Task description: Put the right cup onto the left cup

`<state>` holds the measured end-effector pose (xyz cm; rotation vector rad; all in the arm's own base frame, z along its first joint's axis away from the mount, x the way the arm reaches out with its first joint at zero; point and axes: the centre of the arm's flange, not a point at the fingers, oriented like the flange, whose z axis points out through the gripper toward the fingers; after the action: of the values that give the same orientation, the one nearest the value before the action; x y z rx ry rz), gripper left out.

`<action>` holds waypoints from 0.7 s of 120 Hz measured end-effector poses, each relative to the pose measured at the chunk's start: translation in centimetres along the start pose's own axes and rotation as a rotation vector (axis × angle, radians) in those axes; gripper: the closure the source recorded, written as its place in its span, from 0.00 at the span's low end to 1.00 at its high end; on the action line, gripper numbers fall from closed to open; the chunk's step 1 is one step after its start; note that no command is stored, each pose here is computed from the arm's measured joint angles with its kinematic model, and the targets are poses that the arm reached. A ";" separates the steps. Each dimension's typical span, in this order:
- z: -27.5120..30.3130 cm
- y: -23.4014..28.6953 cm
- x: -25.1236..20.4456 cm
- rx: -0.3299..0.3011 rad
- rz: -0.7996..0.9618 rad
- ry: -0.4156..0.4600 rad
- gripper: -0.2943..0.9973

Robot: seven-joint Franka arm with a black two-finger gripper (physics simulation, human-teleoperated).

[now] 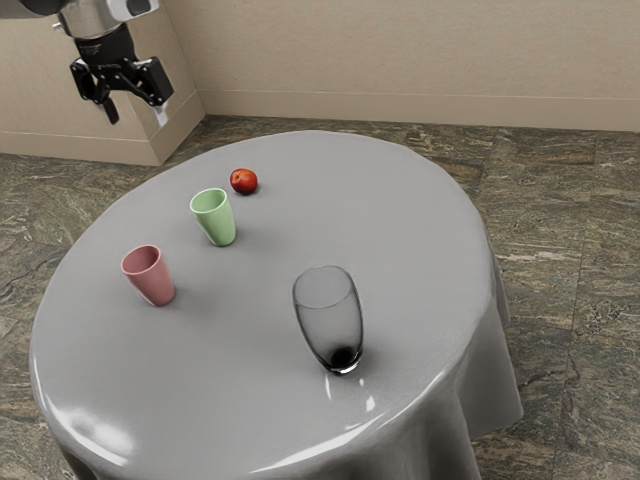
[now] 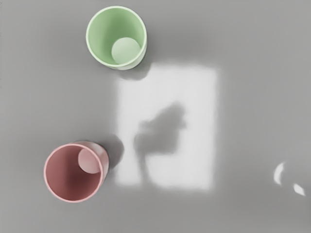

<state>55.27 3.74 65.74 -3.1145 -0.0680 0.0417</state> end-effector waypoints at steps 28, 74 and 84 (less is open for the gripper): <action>0.6 0.0 0.4 0.005 0.003 -0.006 0.23; 4.7 -0.5 3.6 0.023 0.001 -0.033 0.23; 5.7 -0.7 4.3 0.025 -0.002 -0.039 0.23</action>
<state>59.39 4.74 59.94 -3.0886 -0.0702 0.1027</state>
